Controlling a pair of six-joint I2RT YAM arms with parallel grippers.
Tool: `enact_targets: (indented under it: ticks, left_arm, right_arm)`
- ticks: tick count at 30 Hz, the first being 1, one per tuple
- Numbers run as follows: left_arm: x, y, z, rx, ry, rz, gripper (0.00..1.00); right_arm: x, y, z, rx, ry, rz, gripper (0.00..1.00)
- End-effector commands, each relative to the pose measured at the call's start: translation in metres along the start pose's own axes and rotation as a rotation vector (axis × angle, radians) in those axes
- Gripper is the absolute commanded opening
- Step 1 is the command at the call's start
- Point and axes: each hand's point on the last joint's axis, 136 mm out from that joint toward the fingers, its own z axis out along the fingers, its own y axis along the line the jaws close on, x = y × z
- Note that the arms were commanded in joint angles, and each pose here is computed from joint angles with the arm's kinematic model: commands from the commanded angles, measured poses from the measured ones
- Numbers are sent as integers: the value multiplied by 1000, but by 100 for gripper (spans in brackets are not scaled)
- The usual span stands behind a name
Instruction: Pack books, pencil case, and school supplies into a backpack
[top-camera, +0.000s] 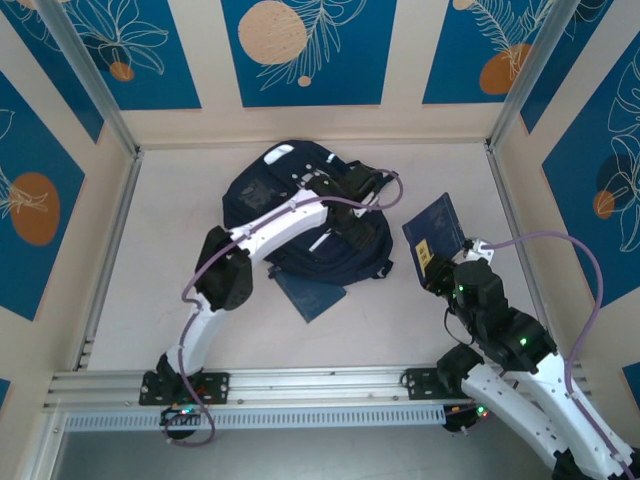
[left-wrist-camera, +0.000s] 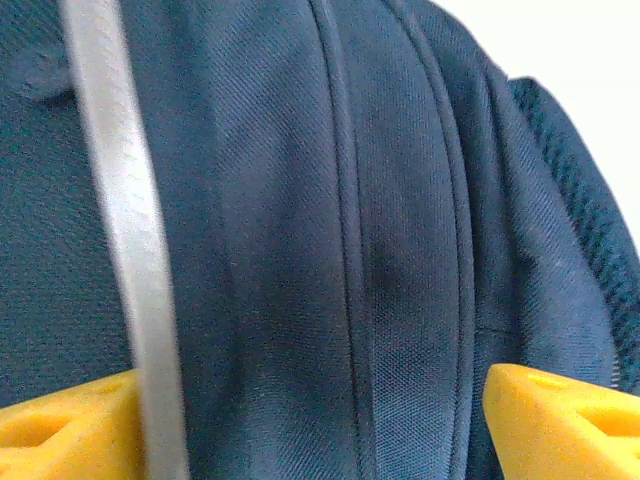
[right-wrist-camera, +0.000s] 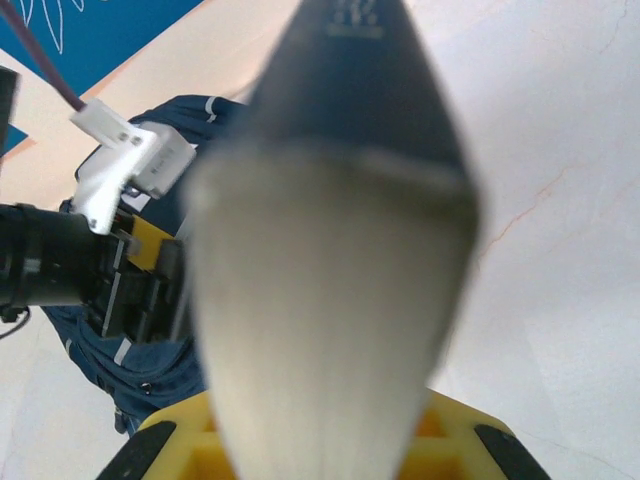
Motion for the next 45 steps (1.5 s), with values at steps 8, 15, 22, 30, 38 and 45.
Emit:
enact_targets:
  ticks: [8, 15, 22, 30, 38, 45]
  left_arm:
    - [-3, 19, 6, -209, 5, 81, 66]
    - [-8, 19, 11, -217, 2, 97, 32]
    - [-16, 16, -12, -153, -36, 76, 0]
    - [-43, 38, -115, 15, -234, -51, 0]
    - [-49, 64, -206, 137, -411, -108, 0]
    - [-45, 91, -228, 198, -508, -175, 0]
  right_arm:
    - [-7, 19, 1, -112, -17, 30, 0]
    - [-2, 20, 4, -127, 10, 54, 0]
    - [-5, 16, 2, -106, 5, 45, 0]
    - [-5, 14, 1, -93, 7, 48, 0]
    - [8, 55, 10, -290, 96, 53, 0]
    - [40, 125, 37, -552, 380, 191, 0]
